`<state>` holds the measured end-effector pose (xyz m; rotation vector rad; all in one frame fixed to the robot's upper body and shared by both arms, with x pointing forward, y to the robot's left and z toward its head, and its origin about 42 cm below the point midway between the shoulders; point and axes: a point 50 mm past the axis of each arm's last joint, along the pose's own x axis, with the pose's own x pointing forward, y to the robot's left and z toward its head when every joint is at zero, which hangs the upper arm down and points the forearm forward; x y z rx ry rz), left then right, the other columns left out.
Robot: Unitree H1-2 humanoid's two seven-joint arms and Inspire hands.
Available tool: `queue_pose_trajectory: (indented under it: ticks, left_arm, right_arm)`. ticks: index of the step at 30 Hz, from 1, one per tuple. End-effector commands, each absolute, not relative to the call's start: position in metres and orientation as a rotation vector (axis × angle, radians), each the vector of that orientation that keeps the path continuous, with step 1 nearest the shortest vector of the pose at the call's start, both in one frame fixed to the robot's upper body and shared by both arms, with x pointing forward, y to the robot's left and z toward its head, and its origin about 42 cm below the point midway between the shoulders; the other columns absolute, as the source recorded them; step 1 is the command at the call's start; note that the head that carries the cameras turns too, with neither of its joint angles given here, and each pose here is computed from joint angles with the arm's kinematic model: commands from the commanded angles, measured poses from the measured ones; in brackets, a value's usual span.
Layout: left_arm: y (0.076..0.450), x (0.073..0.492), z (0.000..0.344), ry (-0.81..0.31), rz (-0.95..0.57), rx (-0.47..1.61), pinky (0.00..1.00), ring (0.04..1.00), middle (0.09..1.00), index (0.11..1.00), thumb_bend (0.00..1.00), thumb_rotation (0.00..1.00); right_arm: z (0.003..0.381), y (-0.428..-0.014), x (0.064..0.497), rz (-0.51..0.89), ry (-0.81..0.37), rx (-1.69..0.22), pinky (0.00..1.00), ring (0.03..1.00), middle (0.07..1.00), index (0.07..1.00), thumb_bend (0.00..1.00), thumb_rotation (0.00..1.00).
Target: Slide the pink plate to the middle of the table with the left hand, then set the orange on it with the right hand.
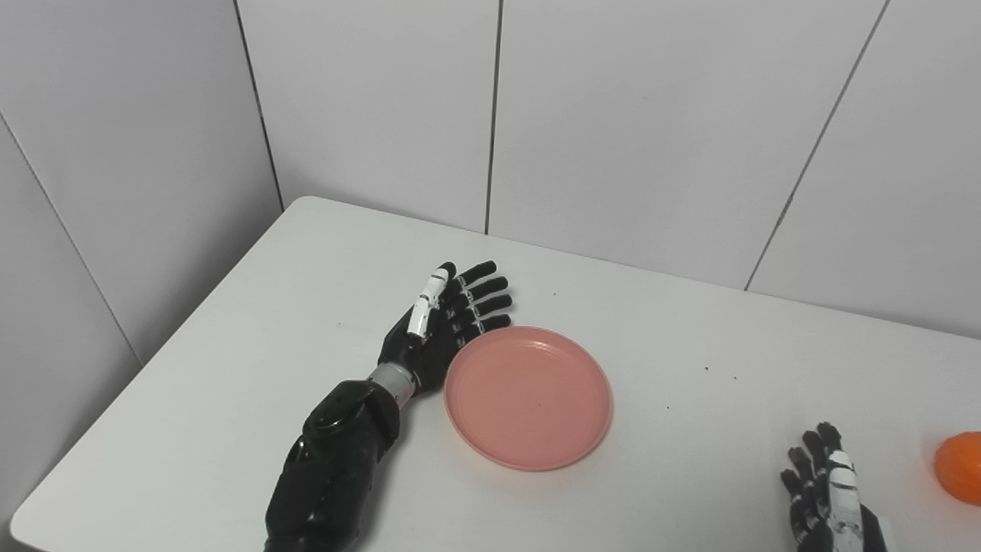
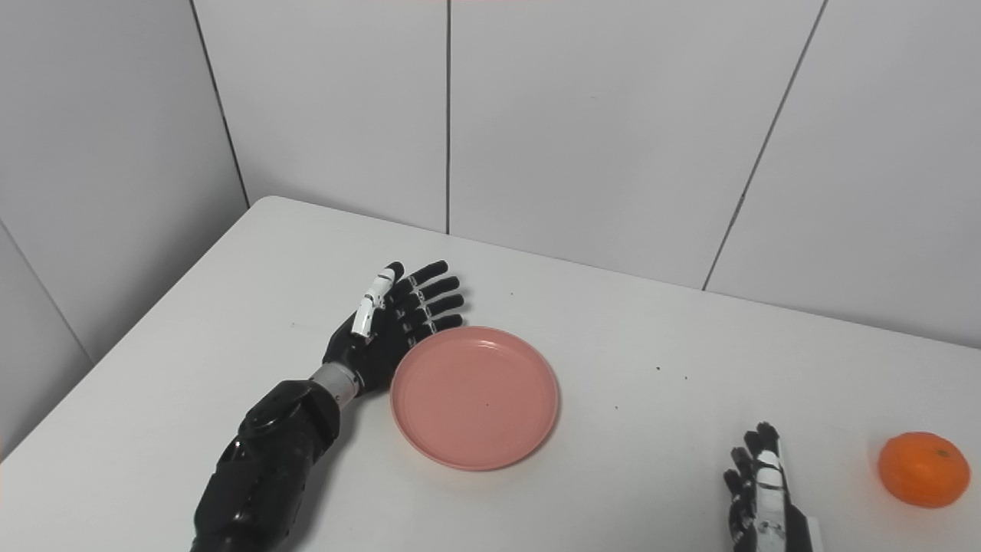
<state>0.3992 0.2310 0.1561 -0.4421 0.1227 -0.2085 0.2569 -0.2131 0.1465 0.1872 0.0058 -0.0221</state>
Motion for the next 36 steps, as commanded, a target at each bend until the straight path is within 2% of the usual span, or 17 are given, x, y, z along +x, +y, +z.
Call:
queue_pose_trajectory:
  ticks: [1, 36]
  left_arm:
    - [0.220, 0.399, 0.159, 0.137, -0.221, -0.438, 0.72, 0.765, 0.778, 0.767, 0.30, 1.00]
    - [0.156, 0.376, 0.165, 0.132, -0.329, -0.442, 0.73, 0.765, 0.776, 0.774, 0.33, 1.00]
  right_arm:
    - [0.163, -0.212, 0.261, -0.010, -0.092, 0.181, 1.00, 0.990, 0.994, 0.997, 0.20, 1.00]
    - [0.168, -0.200, 0.261, -0.028, -0.081, 0.171, 0.96, 0.970, 0.977, 0.977, 0.25, 1.00]
